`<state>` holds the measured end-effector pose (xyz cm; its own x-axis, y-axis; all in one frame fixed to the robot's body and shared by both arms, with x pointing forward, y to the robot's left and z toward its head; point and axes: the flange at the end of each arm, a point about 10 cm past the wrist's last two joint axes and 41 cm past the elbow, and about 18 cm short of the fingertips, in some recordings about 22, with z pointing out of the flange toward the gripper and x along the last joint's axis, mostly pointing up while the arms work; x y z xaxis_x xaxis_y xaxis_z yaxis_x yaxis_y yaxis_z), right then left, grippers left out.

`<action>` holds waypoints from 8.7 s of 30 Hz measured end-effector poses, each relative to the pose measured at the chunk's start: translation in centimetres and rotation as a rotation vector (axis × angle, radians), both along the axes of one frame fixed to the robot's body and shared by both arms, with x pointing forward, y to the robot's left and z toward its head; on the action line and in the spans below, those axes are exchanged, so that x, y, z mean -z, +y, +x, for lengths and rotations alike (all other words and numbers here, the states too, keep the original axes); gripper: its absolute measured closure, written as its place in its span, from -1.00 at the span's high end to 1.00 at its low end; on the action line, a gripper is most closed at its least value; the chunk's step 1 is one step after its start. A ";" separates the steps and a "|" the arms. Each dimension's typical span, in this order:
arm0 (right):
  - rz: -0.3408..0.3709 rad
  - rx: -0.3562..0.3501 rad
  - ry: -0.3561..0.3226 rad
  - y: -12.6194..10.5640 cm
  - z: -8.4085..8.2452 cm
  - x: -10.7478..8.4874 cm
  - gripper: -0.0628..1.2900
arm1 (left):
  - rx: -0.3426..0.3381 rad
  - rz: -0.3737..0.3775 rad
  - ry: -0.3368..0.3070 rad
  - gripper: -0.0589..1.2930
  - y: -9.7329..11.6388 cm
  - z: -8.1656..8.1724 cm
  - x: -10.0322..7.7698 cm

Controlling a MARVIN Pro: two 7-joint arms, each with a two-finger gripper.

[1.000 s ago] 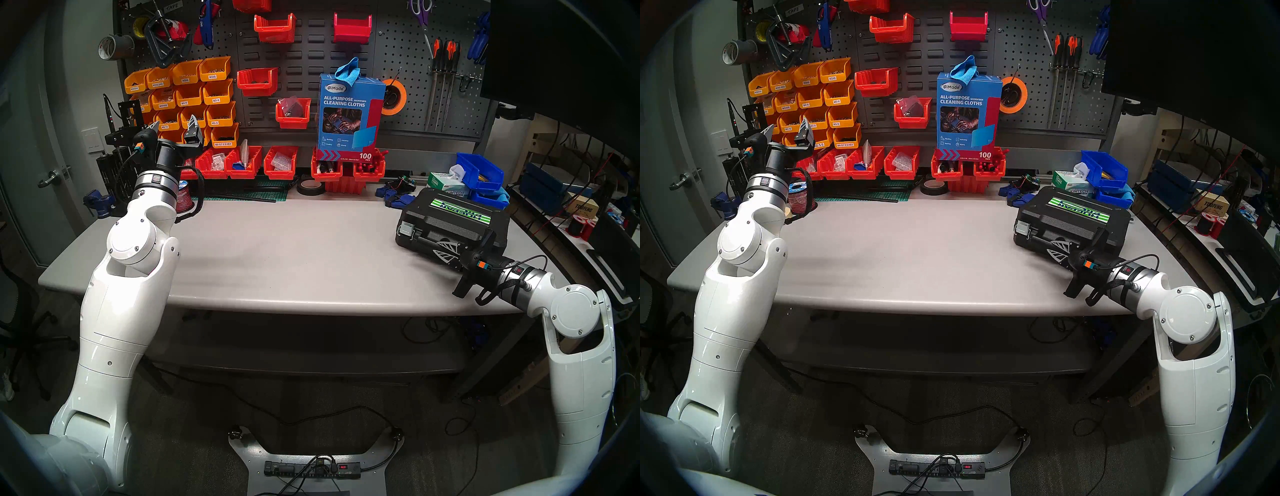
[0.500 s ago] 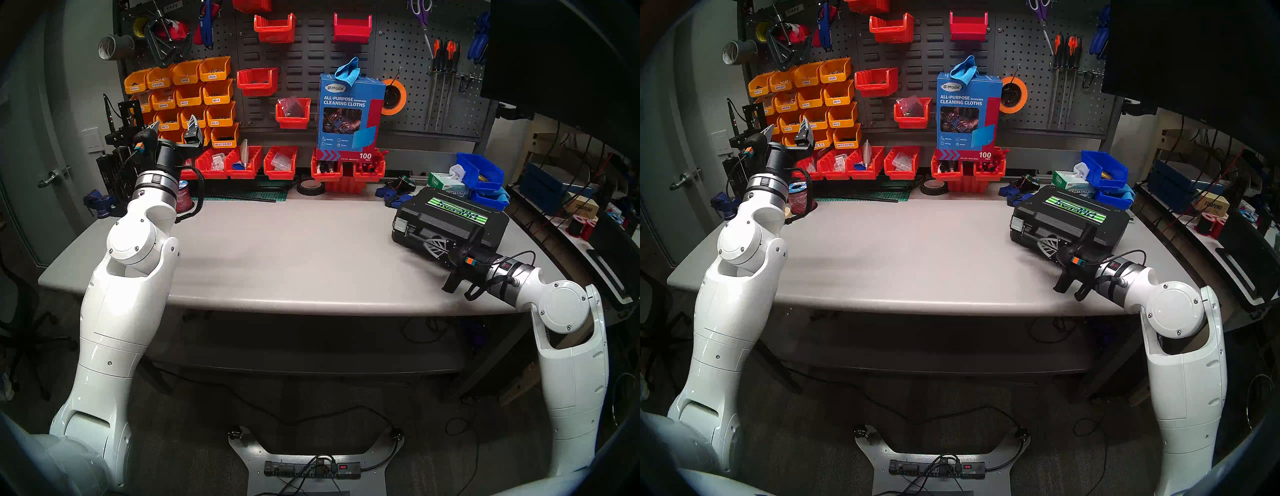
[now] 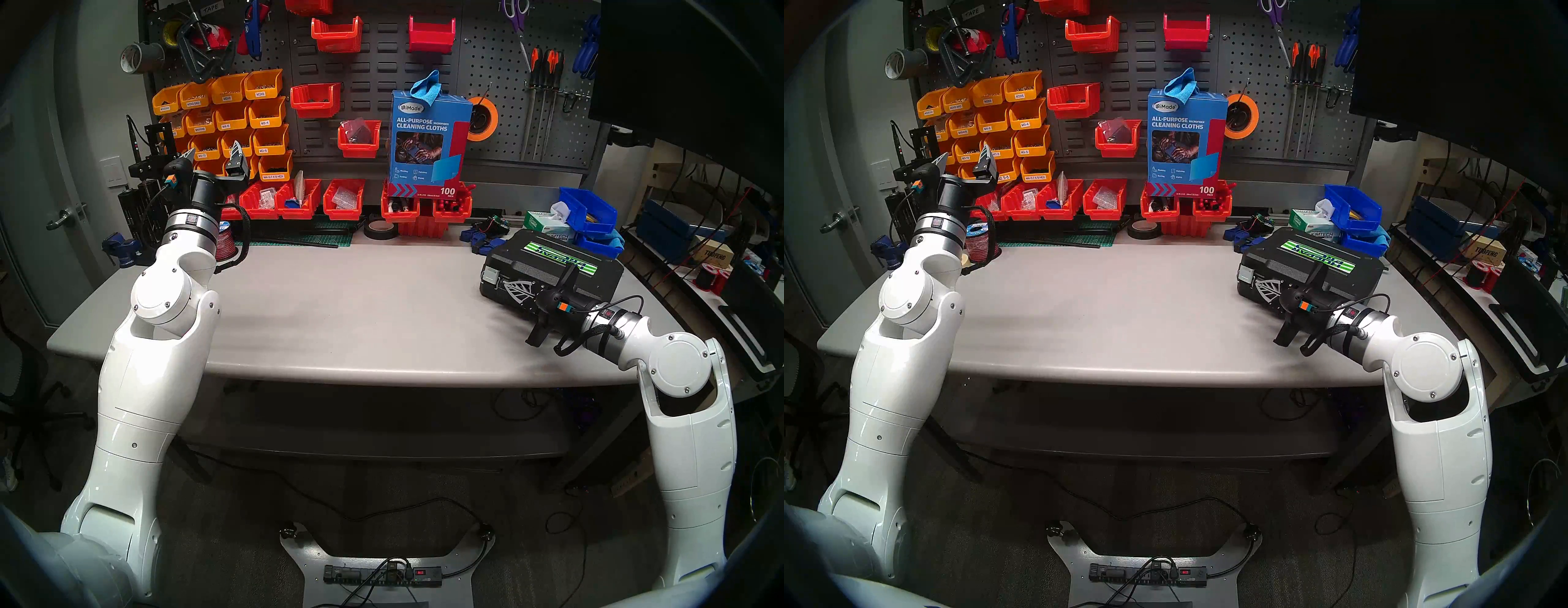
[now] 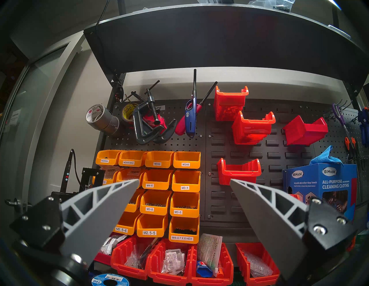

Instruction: Open the tool box

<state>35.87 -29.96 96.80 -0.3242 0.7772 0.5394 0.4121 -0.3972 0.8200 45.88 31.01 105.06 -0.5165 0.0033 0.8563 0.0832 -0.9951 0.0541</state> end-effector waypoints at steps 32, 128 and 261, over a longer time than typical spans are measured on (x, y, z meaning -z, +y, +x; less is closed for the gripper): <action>-0.143 0.108 0.026 -3.2 -2.6 0.2 0.73 | 0.000 0.000 0.000 0.91 0.0 0.0 0.0; -0.069 -0.721 -0.229 11.2 6.7 5.6 -0.95 | 0.000 0.001 0.001 0.91 0.0 0.0 0.0; -0.257 -0.566 -0.168 1.8 5.7 2.0 0.57 | 0.000 0.000 0.001 0.91 0.0 0.0 0.0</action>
